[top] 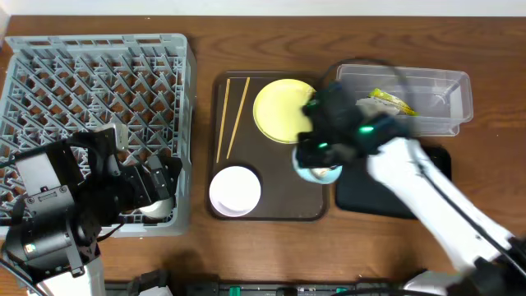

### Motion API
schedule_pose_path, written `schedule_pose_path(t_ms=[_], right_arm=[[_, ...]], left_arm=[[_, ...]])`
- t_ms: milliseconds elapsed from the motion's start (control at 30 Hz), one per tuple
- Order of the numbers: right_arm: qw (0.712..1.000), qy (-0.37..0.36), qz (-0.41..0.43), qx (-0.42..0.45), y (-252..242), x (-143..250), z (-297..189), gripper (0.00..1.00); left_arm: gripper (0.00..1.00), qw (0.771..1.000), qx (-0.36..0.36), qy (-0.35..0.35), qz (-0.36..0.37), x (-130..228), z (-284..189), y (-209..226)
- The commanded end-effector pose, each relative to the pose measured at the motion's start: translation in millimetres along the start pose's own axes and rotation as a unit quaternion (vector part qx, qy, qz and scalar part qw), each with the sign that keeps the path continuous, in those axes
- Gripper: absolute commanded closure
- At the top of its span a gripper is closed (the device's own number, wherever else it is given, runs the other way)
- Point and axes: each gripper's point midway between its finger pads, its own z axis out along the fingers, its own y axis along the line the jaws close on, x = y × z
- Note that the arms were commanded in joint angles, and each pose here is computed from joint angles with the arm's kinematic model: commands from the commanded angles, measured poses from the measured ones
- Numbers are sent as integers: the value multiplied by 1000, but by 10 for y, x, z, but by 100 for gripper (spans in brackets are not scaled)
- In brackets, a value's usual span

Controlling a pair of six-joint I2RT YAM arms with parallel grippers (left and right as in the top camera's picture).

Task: Sort waste into correct bins and load items into the dishwasher
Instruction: 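Grasp the light-blue rice bowl with the right gripper and lift it, then tip the light-blue bowl over the black tray to dump the rice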

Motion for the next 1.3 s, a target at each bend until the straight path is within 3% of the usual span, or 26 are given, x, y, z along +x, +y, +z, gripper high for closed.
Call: schedule_pose_path(t_ms=[0,167,233,333,433,733,933,1167,1267], right_arm=[[996,19,-33,-81,34,55,-203,99],[991,46,6,-125,-399,198,-190,99],[981,38,10,-190,-464,232,-196,99],[950,-11,-9,-313,-502,221,-358,99],[923,-68,-8,-379,-631,215,-567,99],[911,-146,-9,-385,-971,253,-668,99],[925,-131,-16,-355,-1051,354,-551,99],[918,-147,-8,-368,-1058,321,-623,99],[939,-125,2,-321,-1216,353,-491,99]], left_arm=[[2,1000,5,-5,7,-27,-23,-27],[2,1000,4,-5,7,-27,-23,-26],[2,1000,4,-4,6,-28,-17,-23],[2,1000,4,-2,5,-31,-10,-18],[2,1000,4,-2,5,-30,-10,-18],[2,1000,4,9,-2,-42,44,14],[2,1000,4,18,-8,-49,87,40],[2,1000,3,24,-11,-54,115,57],[2,1000,3,25,-12,-55,120,60]])
